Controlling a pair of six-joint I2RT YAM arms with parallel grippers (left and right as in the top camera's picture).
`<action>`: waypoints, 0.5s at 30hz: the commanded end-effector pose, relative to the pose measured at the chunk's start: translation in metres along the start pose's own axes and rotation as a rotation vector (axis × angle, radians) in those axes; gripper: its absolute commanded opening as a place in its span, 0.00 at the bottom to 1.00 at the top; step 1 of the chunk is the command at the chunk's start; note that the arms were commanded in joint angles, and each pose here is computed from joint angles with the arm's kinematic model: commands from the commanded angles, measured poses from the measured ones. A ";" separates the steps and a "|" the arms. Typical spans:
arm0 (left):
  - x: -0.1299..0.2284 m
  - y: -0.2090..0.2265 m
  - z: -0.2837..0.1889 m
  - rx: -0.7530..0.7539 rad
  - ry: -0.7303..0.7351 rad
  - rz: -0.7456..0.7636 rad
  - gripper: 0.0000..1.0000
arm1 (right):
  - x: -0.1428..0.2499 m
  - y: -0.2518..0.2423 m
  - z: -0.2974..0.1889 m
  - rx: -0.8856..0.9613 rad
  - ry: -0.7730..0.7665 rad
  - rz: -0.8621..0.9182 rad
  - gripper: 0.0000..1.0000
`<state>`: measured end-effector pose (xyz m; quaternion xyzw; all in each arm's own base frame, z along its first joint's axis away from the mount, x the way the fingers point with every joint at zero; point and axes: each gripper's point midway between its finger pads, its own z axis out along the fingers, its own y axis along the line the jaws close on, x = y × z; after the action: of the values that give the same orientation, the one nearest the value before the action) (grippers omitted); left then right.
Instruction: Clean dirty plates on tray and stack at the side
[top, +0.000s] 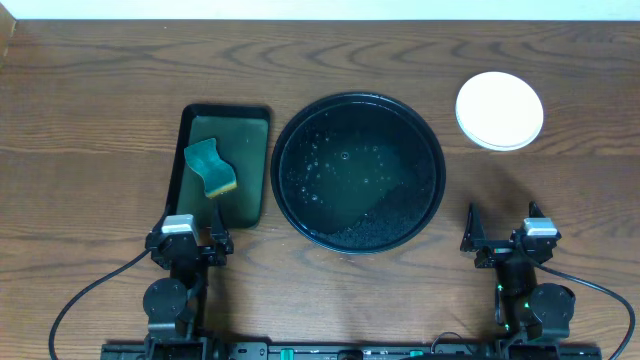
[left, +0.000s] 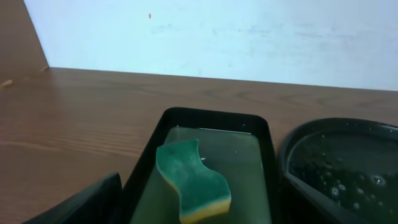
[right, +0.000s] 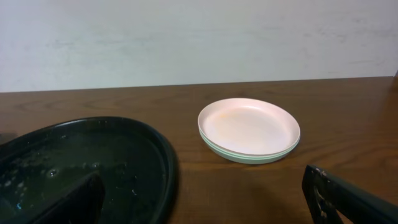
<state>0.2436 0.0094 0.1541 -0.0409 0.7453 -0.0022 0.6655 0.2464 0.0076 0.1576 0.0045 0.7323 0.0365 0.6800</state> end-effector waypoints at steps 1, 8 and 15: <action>0.017 0.006 0.002 -0.031 0.039 0.011 0.80 | 0.000 -0.003 0.000 0.012 -0.002 -0.012 0.99; 0.017 0.005 0.002 -0.023 0.038 0.023 0.80 | 0.000 -0.003 0.000 0.012 -0.002 -0.012 0.99; 0.018 0.005 0.002 -0.024 0.042 0.023 0.80 | 0.000 -0.003 0.000 0.012 -0.002 -0.012 0.99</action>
<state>0.2436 0.0093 0.1541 -0.0392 0.7454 -0.0009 0.6655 0.2464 0.0076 0.1576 0.0045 0.7323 0.0365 0.6800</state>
